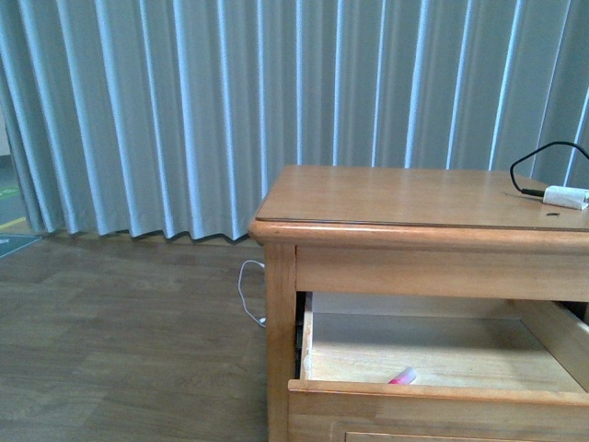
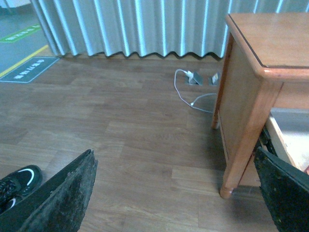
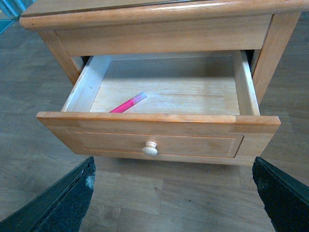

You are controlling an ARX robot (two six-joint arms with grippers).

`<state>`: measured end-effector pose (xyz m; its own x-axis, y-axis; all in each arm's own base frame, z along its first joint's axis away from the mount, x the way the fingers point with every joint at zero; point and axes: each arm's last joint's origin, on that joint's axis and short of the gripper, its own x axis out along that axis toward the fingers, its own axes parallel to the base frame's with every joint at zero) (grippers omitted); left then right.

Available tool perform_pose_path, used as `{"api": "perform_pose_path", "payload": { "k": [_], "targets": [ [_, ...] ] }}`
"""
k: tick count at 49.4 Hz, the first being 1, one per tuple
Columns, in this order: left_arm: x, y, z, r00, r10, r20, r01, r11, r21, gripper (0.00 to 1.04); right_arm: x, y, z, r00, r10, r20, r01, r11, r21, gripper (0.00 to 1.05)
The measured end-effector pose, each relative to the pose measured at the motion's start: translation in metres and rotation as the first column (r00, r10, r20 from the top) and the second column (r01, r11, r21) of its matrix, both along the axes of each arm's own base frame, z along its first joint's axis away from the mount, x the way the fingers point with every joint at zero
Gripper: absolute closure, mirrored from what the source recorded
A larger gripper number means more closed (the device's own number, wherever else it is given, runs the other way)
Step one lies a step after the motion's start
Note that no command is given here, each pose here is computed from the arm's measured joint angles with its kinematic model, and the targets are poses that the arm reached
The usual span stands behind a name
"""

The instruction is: Place pink marker in drawer with both arms

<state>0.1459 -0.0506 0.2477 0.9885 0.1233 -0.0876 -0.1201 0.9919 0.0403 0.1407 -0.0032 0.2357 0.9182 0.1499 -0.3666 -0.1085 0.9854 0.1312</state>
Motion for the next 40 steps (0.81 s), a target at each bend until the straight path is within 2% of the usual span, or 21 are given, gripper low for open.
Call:
{"api": "perform_pose_path", "payload": {
  "k": [10, 15, 17, 27, 31, 38, 40],
  "targets": [
    [-0.008, 0.003, 0.004, 0.999, 0.004, 0.036, -0.003, 0.999, -0.034, 0.08, 0.0, 0.0, 0.0, 1.0, 0.0, 0.0, 0.0, 1.0, 0.0, 0.09],
    [-0.011, 0.009, -0.007, 0.989, -0.123, 0.085, 0.127, 0.991, -0.044, 0.25, 0.0, 0.0, 0.0, 1.0, 0.0, 0.0, 0.0, 1.0, 0.0, 0.09],
    [-0.012, 0.012, -0.011, 0.987, -0.132, 0.087, 0.137, 0.99, -0.043, 0.31, 0.0, 0.0, 0.0, 1.0, 0.0, 0.0, 0.0, 1.0, 0.0, 0.09],
    [-0.023, 0.031, -0.041, 0.987, -0.129, 0.09, 0.133, 0.99, -0.037, 0.83, 0.0, 0.0, 0.0, 1.0, 0.0, 0.0, 0.0, 1.0, 0.0, 0.09],
    [-0.026, 0.035, -0.047, 0.988, -0.126, 0.093, 0.13, 0.991, -0.038, 1.01, 0.0, 0.0, 0.0, 1.0, 0.0, 0.0, 0.0, 1.0, 0.0, 0.09],
    [-0.03, 0.044, -0.058, 0.984, -0.152, 0.09, 0.156, 0.987, -0.034, 1.01, 0.0, 0.0, 0.0, 1.0, 0.0, 0.0, 0.0, 1.0, 0.0, 0.09],
    [-0.031, 0.049, -0.06, 0.988, -0.128, 0.092, 0.131, 0.991, -0.035, 1.01, 0.0, 0.0, 0.0, 1.0, 0.0, 0.0, 0.0, 1.0, 0.0, 0.09]
  ]
}}
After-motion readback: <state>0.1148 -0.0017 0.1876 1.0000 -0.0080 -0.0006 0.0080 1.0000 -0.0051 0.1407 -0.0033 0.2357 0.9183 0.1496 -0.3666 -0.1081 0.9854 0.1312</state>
